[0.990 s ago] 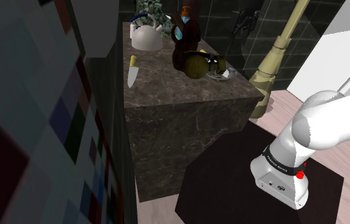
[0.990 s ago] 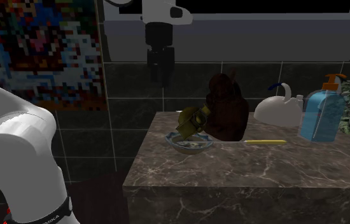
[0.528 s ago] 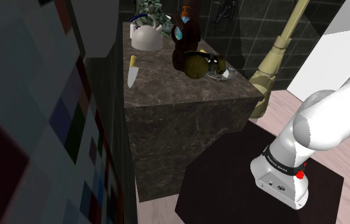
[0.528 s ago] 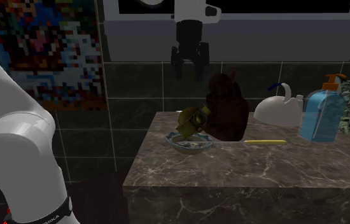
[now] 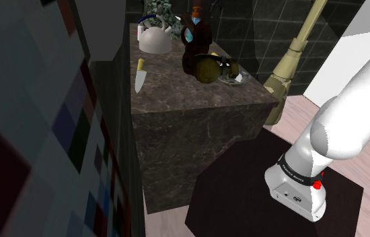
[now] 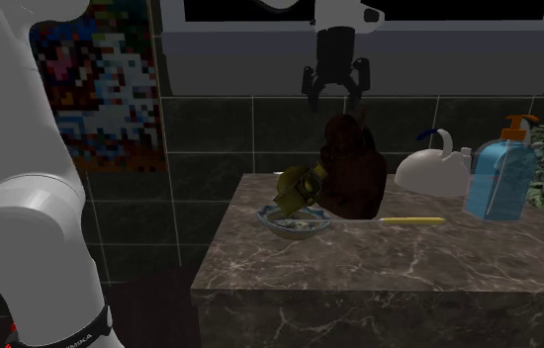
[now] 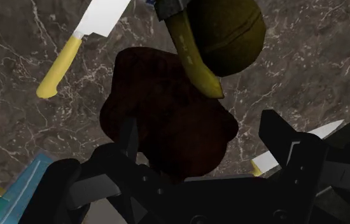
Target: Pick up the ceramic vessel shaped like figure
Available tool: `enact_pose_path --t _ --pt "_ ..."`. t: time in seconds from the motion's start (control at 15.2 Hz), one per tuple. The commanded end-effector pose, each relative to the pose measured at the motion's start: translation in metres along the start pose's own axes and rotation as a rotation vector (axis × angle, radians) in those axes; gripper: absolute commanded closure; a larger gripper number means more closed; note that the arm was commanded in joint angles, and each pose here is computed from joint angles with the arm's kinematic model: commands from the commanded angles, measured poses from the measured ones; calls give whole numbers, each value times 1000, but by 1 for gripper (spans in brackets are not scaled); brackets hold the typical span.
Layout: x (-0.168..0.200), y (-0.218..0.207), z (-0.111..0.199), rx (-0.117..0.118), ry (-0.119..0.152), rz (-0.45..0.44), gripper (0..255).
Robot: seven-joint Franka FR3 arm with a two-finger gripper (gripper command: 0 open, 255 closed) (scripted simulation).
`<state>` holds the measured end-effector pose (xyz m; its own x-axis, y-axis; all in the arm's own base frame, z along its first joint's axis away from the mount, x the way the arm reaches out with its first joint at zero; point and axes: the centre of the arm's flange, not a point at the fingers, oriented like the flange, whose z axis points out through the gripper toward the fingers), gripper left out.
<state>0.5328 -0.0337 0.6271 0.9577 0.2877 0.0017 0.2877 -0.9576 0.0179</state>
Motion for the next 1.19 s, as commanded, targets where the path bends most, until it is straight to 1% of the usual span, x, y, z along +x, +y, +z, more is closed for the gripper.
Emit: enact_pose_path --t 0.0,0.33,0.79,0.92,0.99,1.12 --pt "25 5 -2 -10 0 -45 0" --pt "87 10 -12 -33 0 -150 0" --pt "87 10 25 -33 0 -150 0" --pt "87 9 28 -33 0 -150 0" --pt "88 10 28 -33 0 -150 255" --pt "88 10 28 -33 0 -150 255"
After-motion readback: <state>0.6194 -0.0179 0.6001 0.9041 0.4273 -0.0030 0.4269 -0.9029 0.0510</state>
